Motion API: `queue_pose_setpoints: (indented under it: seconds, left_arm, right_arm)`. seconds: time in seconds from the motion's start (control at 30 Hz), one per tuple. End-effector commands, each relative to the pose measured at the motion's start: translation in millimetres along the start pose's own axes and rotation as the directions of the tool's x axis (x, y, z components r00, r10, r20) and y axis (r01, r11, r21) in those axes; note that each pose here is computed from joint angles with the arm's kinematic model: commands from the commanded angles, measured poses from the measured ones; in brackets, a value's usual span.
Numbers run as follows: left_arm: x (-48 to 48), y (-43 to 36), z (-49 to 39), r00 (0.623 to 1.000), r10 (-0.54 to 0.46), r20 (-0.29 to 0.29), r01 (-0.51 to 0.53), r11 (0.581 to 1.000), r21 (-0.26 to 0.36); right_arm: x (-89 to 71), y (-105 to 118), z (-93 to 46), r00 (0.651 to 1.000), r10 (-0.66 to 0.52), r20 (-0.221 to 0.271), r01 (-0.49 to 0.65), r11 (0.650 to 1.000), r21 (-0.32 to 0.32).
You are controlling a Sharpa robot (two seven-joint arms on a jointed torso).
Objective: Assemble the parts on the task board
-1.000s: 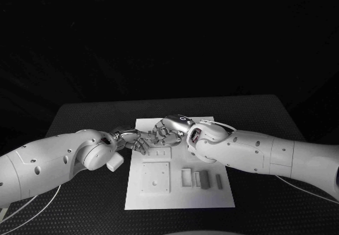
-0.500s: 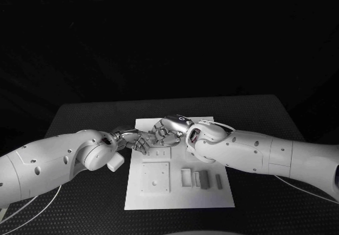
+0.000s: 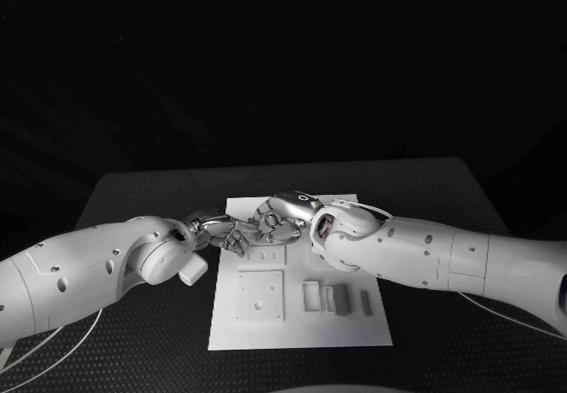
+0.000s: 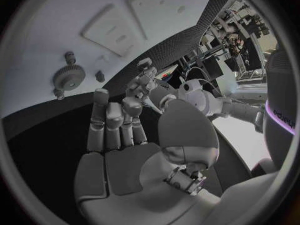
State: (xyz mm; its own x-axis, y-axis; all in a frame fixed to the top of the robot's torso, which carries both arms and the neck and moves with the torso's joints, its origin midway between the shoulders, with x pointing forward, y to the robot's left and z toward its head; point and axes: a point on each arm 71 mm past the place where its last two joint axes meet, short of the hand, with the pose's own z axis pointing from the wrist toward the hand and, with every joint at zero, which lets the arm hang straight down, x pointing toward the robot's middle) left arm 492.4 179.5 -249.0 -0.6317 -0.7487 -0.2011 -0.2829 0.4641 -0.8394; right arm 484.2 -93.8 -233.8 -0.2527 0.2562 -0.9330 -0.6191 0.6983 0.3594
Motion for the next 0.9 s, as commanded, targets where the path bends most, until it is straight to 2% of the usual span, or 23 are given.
queue_pose_setpoints:
  seconds: [0.03,0.9]
  left_arm:
    - [0.8,-3.5,0.7,1.000,-0.009,0.006,0.009,1.000,0.023]
    - [2.1,-1.8,1.6,1.000,0.008,-0.001,-0.008,1.000,-0.009]
  right_arm:
    - [1.2,2.0,0.5,1.000,0.001,-0.010,-0.002,1.000,-0.007]
    - [1.5,4.3,1.8,1.000,0.003,-0.007,-0.003,1.000,-0.013]
